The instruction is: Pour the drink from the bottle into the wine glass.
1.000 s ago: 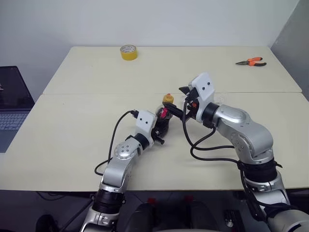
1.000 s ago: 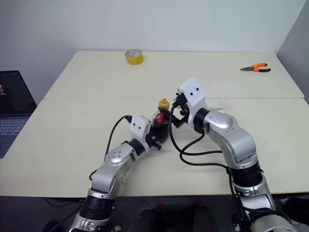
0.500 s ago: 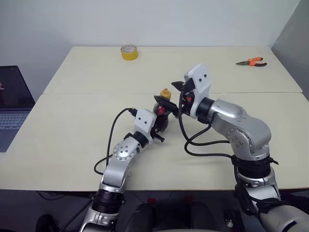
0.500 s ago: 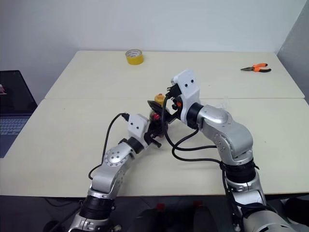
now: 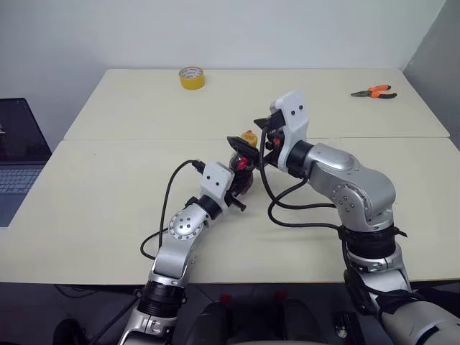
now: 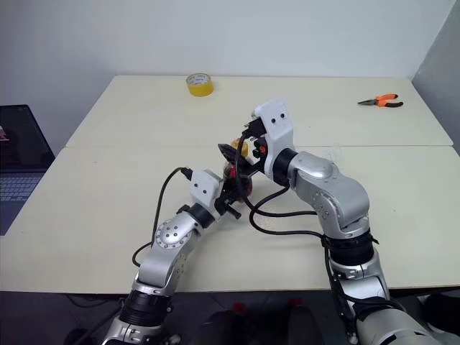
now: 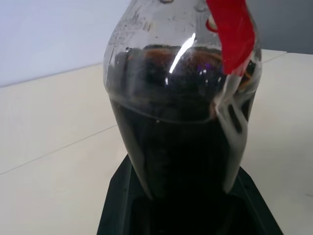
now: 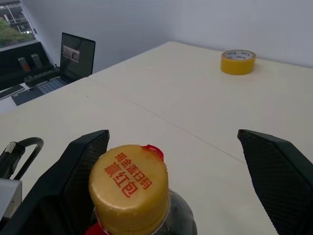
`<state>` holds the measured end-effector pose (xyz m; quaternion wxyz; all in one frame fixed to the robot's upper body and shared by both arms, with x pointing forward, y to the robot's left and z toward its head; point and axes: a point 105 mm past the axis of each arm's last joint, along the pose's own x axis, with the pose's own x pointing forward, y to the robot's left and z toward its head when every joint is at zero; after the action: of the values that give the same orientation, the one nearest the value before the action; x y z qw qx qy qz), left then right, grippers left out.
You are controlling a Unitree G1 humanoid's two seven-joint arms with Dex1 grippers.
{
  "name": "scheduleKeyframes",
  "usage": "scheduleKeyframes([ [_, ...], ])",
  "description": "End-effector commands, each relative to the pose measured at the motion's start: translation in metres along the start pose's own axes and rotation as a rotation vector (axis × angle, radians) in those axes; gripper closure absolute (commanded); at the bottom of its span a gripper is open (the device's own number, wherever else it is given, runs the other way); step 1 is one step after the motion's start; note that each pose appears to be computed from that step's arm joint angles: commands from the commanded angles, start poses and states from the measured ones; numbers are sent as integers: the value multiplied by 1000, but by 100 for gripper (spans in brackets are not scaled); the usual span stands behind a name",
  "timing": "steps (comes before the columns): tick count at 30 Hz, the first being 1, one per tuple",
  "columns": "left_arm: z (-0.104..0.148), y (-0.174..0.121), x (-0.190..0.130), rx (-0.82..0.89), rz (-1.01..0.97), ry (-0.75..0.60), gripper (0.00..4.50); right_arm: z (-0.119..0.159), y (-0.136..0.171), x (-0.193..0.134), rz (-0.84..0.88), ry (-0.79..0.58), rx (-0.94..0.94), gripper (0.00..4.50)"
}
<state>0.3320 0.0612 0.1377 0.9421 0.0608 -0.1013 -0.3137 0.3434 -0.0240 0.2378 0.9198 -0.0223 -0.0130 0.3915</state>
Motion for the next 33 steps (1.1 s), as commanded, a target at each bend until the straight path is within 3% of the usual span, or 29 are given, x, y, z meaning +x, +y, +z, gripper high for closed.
scheduleKeyframes([
  [1,21,1,1,24,3,-101,376,9,-13,-9,-45,-44,-10,0],
  [9,20,3,-1,23,14,-113,376,9,-22,-23,-61,-63,-9,0],
  [21,19,6,1,25,21,-115,376,22,-5,-42,102,-166,161,0],
  [26,19,7,0,28,28,-114,376,24,13,-48,208,-172,131,0],
  [33,18,8,-1,30,31,-112,376,30,13,-34,155,-165,52,0],
])
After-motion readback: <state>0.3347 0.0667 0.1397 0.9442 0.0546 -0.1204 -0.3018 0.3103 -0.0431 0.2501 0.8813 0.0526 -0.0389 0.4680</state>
